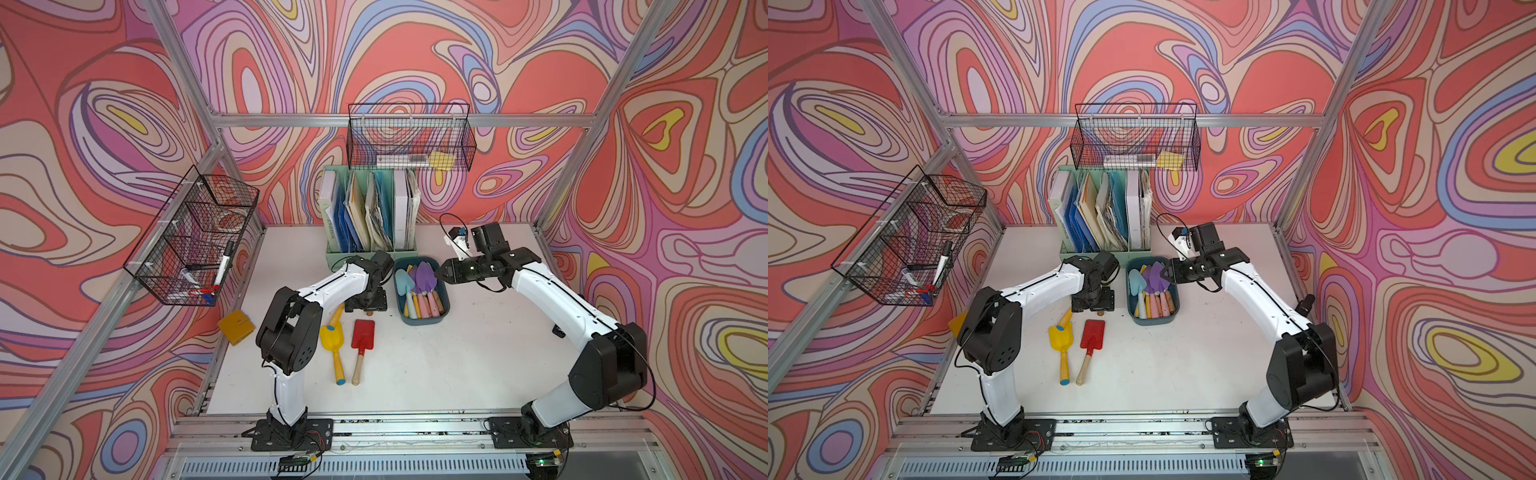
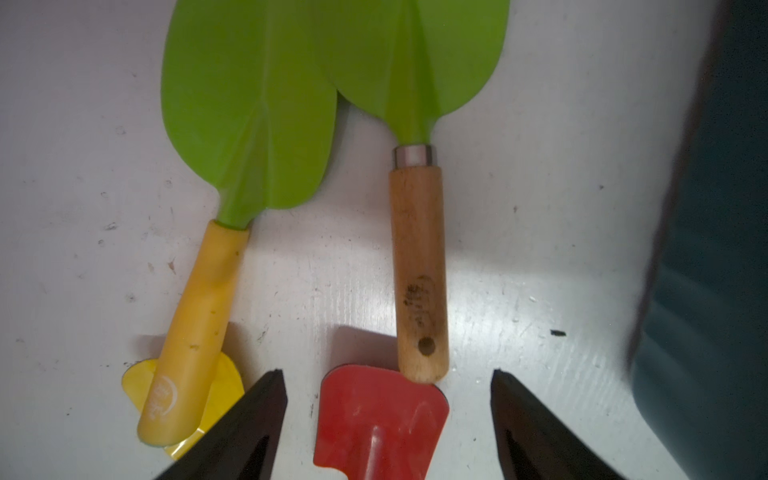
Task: Put the shovel into the storage box
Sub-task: Pick up the shovel from the center of the board.
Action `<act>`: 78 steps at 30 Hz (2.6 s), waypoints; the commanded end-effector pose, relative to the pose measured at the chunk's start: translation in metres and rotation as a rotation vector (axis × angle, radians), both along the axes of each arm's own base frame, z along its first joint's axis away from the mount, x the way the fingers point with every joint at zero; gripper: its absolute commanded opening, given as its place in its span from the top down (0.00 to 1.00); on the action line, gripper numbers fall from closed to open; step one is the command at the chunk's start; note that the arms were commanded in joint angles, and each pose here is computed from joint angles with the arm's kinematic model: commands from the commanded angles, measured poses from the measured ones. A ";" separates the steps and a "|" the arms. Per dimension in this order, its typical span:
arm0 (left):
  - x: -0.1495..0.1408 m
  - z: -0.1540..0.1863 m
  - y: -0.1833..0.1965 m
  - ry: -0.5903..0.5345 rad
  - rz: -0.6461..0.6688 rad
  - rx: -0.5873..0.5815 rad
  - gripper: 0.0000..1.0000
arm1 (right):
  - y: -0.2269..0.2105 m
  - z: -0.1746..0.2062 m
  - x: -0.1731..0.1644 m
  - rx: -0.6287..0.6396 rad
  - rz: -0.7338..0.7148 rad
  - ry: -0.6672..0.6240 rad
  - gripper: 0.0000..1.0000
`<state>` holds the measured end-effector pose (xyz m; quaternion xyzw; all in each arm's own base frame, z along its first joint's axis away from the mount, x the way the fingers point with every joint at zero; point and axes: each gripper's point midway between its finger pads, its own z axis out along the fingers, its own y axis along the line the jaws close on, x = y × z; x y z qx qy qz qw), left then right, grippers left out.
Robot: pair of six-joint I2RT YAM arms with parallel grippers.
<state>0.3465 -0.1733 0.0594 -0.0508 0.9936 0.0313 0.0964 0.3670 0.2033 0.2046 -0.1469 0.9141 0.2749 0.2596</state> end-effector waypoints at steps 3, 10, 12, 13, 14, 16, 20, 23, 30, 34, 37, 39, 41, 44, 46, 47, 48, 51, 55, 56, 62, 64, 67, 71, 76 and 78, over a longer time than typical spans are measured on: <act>0.017 -0.007 -0.014 -0.023 -0.016 -0.051 0.23 | -0.007 0.000 -0.005 -0.007 -0.029 0.005 0.74; 0.022 -0.018 -0.014 -0.011 -0.011 -0.034 0.37 | -0.008 0.001 -0.006 -0.004 -0.033 0.005 0.76; 0.023 -0.021 -0.011 -0.006 -0.009 -0.024 0.42 | -0.008 0.000 -0.007 -0.004 -0.033 0.006 0.76; 0.023 -0.023 -0.010 -0.004 -0.008 -0.018 0.45 | -0.008 0.000 -0.007 -0.004 -0.034 0.006 0.76; 0.023 -0.024 -0.009 -0.001 -0.005 -0.014 0.49 | -0.008 0.001 -0.008 -0.003 -0.033 0.006 0.76; 0.023 -0.027 -0.007 0.004 -0.001 -0.010 0.57 | -0.009 0.000 -0.008 -0.005 -0.036 0.007 0.76; 0.024 -0.030 -0.007 0.008 -0.001 -0.007 0.66 | -0.009 0.001 -0.009 -0.003 -0.037 0.007 0.77; 0.024 -0.029 -0.007 0.007 0.000 -0.007 0.75 | -0.009 0.002 -0.009 -0.002 -0.040 0.005 0.77; 0.026 -0.011 -0.007 -0.023 -0.006 -0.021 0.87 | -0.009 0.004 -0.009 0.005 -0.043 0.000 0.77; 0.025 0.011 -0.011 -0.054 -0.015 -0.057 0.88 | -0.007 0.005 -0.008 0.021 -0.045 0.001 0.77; 0.023 0.030 -0.016 -0.080 -0.029 -0.103 0.88 | -0.004 0.005 -0.007 0.039 -0.047 0.008 0.77; 0.020 0.043 -0.020 -0.095 -0.044 -0.134 0.88 | -0.002 0.004 -0.006 0.056 -0.050 0.016 0.77; 0.014 0.054 -0.023 -0.102 -0.065 -0.153 0.88 | 0.002 0.004 -0.004 0.079 -0.053 0.025 0.76; 0.005 0.067 -0.030 -0.113 -0.100 -0.178 0.89 | 0.006 0.000 -0.002 0.106 -0.055 0.049 0.75; -0.002 0.077 -0.037 -0.122 -0.126 -0.203 0.89 | 0.011 0.000 0.001 0.132 -0.056 0.060 0.74; -0.006 0.079 -0.040 -0.122 -0.137 -0.212 0.89 | 0.013 0.002 0.002 0.147 -0.056 0.059 0.74; -0.009 0.082 -0.044 -0.123 -0.151 -0.223 0.89 | 0.015 0.002 0.003 0.159 -0.058 0.059 0.73; -0.019 0.090 -0.056 -0.119 -0.187 -0.256 0.90 | 0.021 0.003 0.008 0.177 -0.062 0.059 0.71; -0.028 0.096 -0.070 -0.108 -0.228 -0.279 0.90 | 0.032 -0.001 0.014 0.178 -0.058 0.069 0.70; -0.030 0.097 -0.072 -0.106 -0.235 -0.282 0.90 | 0.035 -0.003 0.015 0.175 -0.056 0.073 0.70; -0.034 0.104 -0.084 -0.109 -0.260 -0.312 0.91 | 0.054 -0.009 0.025 0.172 -0.050 0.083 0.66; -0.035 0.107 -0.087 -0.111 -0.265 -0.321 0.91 | 0.060 -0.010 0.029 0.177 -0.044 0.081 0.64; -0.036 0.110 -0.089 -0.116 -0.270 -0.328 0.91 | 0.066 -0.010 0.032 0.180 -0.041 0.081 0.63; -0.037 0.112 -0.089 -0.120 -0.271 -0.333 0.91 | 0.070 -0.010 0.037 0.188 -0.043 0.080 0.63; -0.038 0.118 -0.091 -0.132 -0.271 -0.356 0.91 | 0.076 -0.024 0.042 0.180 -0.042 0.106 0.64; -0.038 0.119 -0.093 -0.135 -0.274 -0.368 0.91 | 0.077 -0.027 0.045 0.179 -0.044 0.110 0.64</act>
